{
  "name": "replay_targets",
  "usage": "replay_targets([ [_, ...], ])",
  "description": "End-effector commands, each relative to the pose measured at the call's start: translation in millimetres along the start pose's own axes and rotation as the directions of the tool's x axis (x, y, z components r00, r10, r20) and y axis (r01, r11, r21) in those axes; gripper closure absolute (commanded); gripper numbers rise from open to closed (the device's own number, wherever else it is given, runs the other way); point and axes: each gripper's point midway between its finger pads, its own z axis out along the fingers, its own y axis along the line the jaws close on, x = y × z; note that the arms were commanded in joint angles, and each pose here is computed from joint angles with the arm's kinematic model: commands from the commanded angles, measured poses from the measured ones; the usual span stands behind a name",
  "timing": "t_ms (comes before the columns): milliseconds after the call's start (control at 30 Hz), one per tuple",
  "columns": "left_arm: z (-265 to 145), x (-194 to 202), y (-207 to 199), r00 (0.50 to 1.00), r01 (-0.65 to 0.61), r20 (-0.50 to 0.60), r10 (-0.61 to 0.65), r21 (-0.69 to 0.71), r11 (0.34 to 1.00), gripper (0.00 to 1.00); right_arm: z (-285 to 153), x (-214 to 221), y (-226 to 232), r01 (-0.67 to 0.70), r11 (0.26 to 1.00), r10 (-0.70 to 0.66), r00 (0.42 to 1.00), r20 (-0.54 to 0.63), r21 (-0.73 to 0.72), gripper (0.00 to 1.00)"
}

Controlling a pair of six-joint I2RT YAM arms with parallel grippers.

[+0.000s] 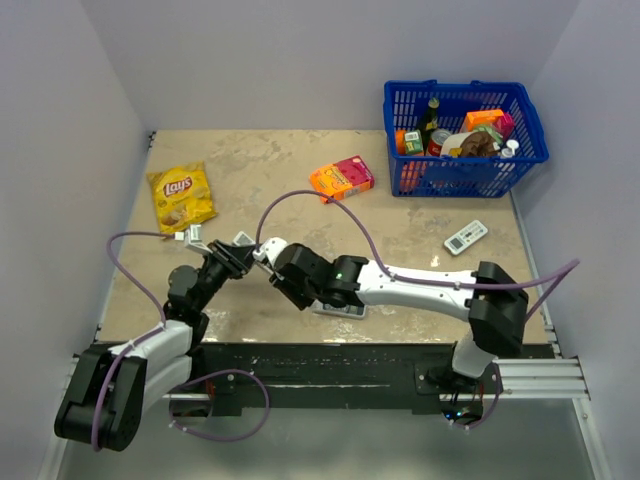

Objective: Load the batteries into the remote control
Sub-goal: Pick up the battery cover at the center of the board, then load the battery cover into the remote control.

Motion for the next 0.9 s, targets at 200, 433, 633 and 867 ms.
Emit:
replay_targets([
  [200,-18,-2,-10,0.972,0.22,0.069,-0.225,0.072,0.973,1.0,-87,-127,-21,-0.171,0.985,0.153,0.784,0.602,-0.027,0.96],
  [433,-18,-17,-24,0.941,0.31,0.104,-0.322,0.118,0.943,1.0,-139,-167,-25,-0.162,0.984,0.163,0.6,0.783,-0.081,0.96],
  [633,-15,-27,-40,0.907,0.393,0.092,-0.41,0.159,0.906,1.0,-168,-191,-24,-0.134,0.984,0.165,0.457,0.874,-0.115,0.96],
  [867,-18,-37,-54,0.85,0.497,0.079,-0.521,0.208,0.842,1.0,-176,-194,-20,-0.099,0.985,0.165,0.367,0.915,-0.138,0.97],
])
